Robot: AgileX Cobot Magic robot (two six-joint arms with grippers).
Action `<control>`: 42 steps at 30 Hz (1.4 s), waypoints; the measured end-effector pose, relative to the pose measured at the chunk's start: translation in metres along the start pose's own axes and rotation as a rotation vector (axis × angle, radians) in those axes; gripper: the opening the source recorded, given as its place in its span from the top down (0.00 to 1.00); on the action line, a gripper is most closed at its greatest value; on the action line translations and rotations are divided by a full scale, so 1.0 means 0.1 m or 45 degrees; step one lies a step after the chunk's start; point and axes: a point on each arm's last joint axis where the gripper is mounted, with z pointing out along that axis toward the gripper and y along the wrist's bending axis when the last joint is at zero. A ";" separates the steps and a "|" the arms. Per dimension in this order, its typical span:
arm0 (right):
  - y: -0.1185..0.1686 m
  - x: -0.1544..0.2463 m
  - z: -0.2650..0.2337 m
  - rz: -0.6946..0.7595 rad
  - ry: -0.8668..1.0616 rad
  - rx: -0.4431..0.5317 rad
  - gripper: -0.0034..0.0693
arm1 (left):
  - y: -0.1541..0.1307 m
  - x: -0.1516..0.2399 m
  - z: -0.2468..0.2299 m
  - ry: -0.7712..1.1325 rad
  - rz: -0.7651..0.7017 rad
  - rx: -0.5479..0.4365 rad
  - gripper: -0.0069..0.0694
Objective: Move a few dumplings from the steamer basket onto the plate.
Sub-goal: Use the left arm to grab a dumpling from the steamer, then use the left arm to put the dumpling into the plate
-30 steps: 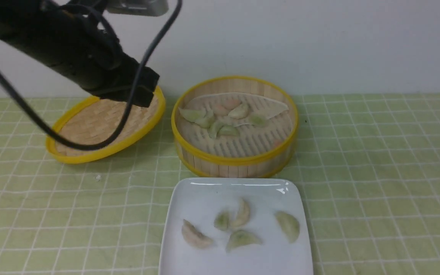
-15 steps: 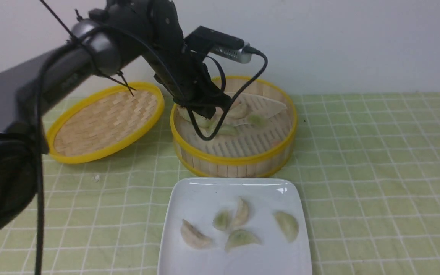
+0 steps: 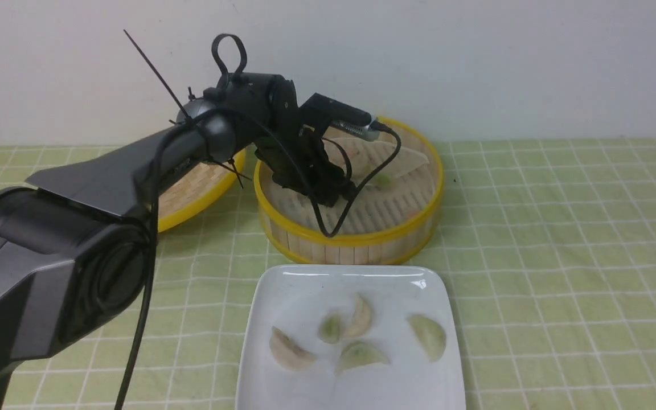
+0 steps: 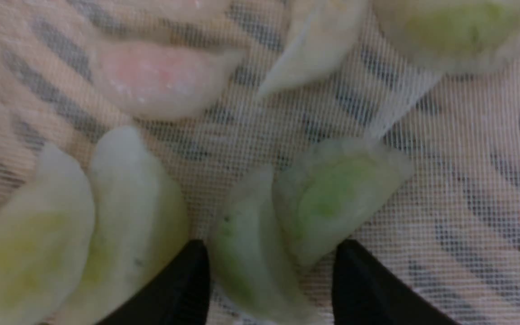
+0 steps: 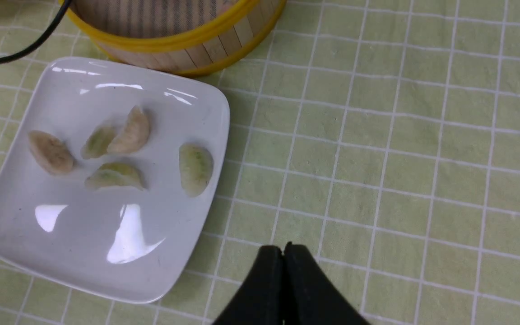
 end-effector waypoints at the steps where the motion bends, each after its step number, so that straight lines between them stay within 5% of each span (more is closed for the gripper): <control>1: 0.00 0.00 0.00 0.000 0.000 0.000 0.97 | 0.00 0.00 0.01 -0.001 0.002 -0.003 0.46; 6: 0.00 0.00 0.00 0.001 0.000 -0.002 0.97 | 0.01 0.00 0.02 -0.009 -0.019 -0.035 0.56; 15: 0.00 0.00 0.00 0.001 0.000 -0.003 0.97 | 0.01 -0.05 -0.16 0.111 -0.035 -0.046 0.57; 28: 0.00 -0.02 0.00 0.003 -0.031 -0.004 0.97 | -0.20 -0.49 -1.84 -0.110 -0.028 0.035 0.57; 35: 0.00 -0.04 0.00 -0.002 -0.056 -0.001 0.97 | -0.52 0.22 -1.94 0.202 -0.110 0.181 0.57; 42: 0.00 -0.05 0.00 -0.028 -0.070 -0.003 0.97 | -1.30 1.24 -1.52 0.584 0.024 0.297 0.57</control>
